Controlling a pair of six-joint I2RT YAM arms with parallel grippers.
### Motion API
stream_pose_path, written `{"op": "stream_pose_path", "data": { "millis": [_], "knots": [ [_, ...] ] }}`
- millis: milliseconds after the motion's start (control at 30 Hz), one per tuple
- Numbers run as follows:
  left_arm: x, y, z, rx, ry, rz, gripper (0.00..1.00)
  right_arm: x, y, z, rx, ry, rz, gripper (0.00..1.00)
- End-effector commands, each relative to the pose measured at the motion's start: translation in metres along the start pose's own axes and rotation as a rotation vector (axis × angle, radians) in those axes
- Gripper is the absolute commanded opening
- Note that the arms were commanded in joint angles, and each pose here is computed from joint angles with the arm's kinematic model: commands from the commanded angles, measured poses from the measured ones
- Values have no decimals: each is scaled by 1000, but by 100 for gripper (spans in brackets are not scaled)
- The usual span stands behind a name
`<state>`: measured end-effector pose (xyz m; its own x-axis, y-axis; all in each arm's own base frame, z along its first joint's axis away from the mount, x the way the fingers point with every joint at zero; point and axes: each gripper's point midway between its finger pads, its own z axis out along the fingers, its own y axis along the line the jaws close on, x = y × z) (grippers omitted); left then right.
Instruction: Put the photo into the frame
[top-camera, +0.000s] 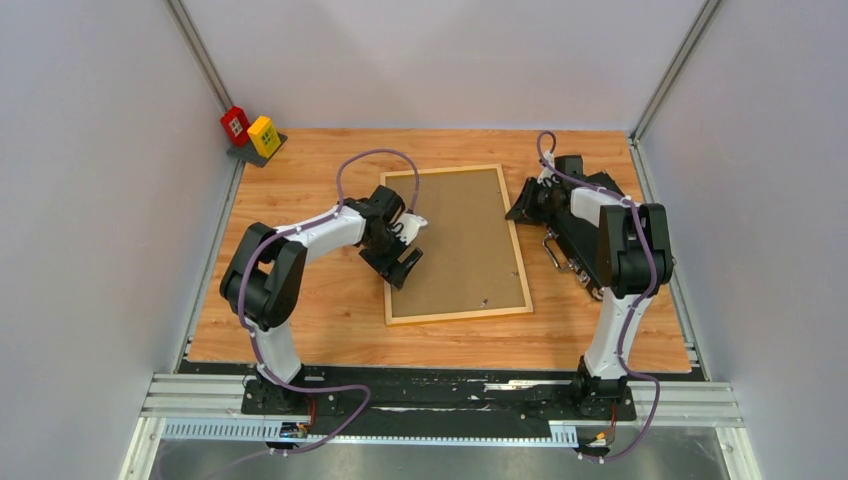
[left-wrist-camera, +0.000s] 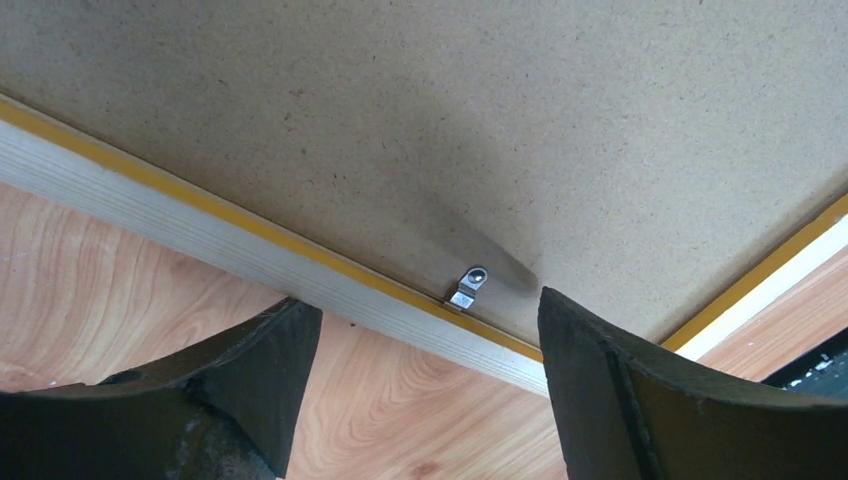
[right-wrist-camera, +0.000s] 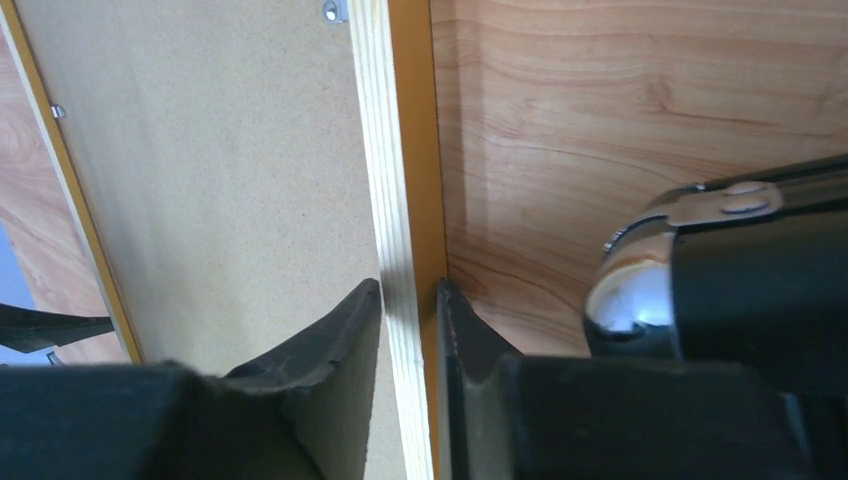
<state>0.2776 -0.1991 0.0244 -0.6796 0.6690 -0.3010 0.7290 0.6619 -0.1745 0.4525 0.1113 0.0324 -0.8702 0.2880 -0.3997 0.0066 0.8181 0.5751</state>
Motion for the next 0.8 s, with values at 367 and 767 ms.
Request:
{"op": "stream_pose_path", "data": {
  "millis": [367, 767],
  "knots": [
    [-21, 29, -36, -115, -111, -43, 93, -9, 8, -22, -2, -20, -142, 52],
    [-25, 62, -87, -130, -239, -145, 93, 13, -7, 0, 153, 33, -320, 36]
  ]
}}
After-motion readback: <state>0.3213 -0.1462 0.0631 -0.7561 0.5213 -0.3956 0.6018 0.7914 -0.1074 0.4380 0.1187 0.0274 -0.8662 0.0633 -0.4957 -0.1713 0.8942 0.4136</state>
